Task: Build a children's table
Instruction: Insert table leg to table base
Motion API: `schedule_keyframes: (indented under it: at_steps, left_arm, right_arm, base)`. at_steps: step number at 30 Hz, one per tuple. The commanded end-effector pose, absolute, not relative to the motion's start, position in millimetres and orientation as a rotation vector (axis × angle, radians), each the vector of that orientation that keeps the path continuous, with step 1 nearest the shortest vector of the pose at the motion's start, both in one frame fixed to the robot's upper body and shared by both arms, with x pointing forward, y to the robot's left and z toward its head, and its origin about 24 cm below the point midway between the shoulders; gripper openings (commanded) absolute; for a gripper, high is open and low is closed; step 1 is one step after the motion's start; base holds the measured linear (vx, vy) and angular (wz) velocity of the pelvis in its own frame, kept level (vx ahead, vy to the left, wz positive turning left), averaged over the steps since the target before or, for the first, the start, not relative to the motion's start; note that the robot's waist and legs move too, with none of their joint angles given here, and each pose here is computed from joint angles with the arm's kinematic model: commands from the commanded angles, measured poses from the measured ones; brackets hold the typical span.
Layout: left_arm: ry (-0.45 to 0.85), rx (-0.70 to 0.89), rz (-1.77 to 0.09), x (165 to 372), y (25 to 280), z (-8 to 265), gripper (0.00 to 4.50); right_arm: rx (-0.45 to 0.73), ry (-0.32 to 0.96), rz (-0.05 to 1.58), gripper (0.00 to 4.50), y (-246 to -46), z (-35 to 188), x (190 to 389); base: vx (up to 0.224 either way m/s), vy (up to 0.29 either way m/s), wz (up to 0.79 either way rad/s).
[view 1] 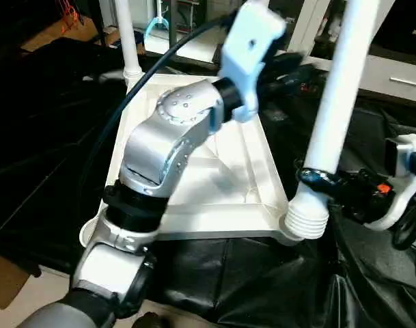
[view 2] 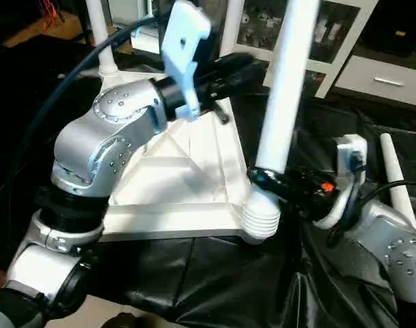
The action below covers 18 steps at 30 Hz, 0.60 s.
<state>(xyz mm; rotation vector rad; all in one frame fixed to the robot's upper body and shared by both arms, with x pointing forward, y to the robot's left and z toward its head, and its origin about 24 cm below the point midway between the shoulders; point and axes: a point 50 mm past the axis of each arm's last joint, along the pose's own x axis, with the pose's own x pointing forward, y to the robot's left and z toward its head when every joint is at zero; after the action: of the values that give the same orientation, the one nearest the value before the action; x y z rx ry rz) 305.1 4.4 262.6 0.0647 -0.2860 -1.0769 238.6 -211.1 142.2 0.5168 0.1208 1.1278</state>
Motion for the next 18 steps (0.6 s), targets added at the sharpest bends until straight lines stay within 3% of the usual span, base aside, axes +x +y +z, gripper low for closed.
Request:
schedule_keyframes:
  at_steps: [1, 9, 14, 18]
  left_arm:
    - [-0.321, 0.056, -1.137, 295, -4, 273, 1.22]
    - [-0.334, -0.011, -1.129, 292, -8, 274, 1.22]
    - [-0.337, -0.212, -1.074, 297, 2, 285, 1.22]
    - [-0.344, -0.242, -1.065, 297, 6, 289, 1.22]
  right_arm:
    - [0.483, 0.119, 1.136, 1.84, -210.0, 144, 237.1]
    - [0.463, 0.12, 1.161, 1.84, -201.4, 143, 237.8]
    - [0.448, 0.125, 1.168, 1.84, -200.4, 143, 237.3]
    - [0.432, 0.122, 1.157, 1.84, -199.4, 141, 238.5]
  base:
    - [0.0, 0.0, 0.0]
    - [0.0, 0.0, 0.0]
    - [0.0, 0.0, 0.0]
    - [0.0, 0.0, 0.0]
